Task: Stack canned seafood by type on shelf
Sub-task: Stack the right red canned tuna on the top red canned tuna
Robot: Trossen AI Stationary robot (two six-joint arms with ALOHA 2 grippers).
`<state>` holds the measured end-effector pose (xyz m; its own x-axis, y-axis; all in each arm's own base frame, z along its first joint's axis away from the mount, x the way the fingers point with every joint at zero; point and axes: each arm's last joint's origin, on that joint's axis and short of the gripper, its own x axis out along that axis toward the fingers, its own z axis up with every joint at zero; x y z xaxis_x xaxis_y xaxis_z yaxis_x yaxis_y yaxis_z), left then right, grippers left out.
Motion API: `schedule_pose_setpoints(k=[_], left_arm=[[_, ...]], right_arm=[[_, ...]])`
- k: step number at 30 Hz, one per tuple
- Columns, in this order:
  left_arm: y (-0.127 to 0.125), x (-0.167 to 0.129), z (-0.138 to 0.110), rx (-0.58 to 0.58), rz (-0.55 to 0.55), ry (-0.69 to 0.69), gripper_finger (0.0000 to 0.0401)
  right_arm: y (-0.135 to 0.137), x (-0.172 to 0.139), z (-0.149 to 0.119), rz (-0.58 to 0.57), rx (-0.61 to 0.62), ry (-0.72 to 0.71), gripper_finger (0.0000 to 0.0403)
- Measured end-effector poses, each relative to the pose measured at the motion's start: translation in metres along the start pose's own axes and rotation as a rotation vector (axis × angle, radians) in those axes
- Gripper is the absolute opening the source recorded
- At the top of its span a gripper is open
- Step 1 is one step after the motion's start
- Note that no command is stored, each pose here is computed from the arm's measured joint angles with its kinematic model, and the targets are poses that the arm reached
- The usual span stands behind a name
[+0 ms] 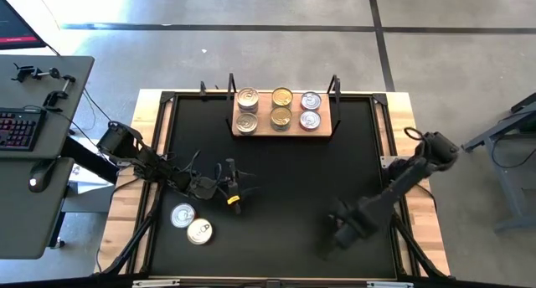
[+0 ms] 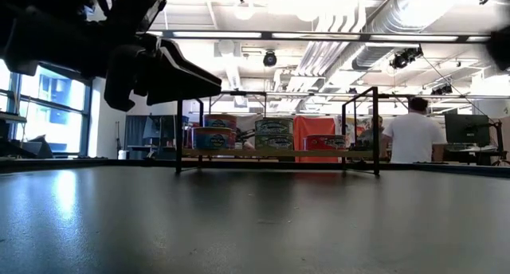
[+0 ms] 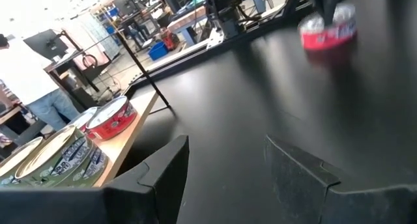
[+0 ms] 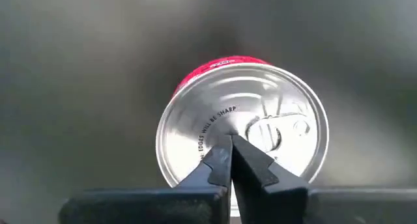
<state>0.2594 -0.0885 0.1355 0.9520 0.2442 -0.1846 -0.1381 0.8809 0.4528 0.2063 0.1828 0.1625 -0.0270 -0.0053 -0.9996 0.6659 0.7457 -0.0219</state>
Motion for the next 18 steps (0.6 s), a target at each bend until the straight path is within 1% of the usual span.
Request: schedule_pose_setpoints(k=[3,6,7,10,12,13,16,18], left_arm=[[0.0,0.001,0.003,-0.006,0.001,-0.01,0.019],[-0.001,0.003,0.008,-0.014,-0.002,-0.023,0.019],[-0.001,0.004,0.009,-0.016,-0.015,-0.031,0.019],[-0.002,0.004,0.011,-0.018,-0.06,-0.051,0.019],[-0.003,0.004,0.011,-0.016,-0.087,-0.058,0.019],[-0.004,0.004,0.011,-0.012,-0.097,-0.057,0.019],[-0.006,0.004,0.006,0.021,-0.132,-0.019,0.019],[-0.006,0.005,0.0,0.059,-0.145,0.029,0.019]], right_arm=[[0.005,-0.001,0.038,0.093,-0.063,-0.139,0.0],[0.008,-0.003,0.082,0.175,-0.125,-0.32,0.0],[0.01,-0.004,0.096,0.202,-0.166,-0.394,0.0],[0.017,-0.015,0.126,0.25,-0.368,-0.639,0.0],[0.021,-0.024,0.137,0.254,-0.458,-0.771,0.0],[0.022,-0.026,0.139,0.24,-0.482,-0.811,0.0],[0.022,-0.026,0.142,0.21,-0.492,-0.874,0.0],[0.02,-0.021,0.139,0.205,-0.484,-0.879,0.0]])
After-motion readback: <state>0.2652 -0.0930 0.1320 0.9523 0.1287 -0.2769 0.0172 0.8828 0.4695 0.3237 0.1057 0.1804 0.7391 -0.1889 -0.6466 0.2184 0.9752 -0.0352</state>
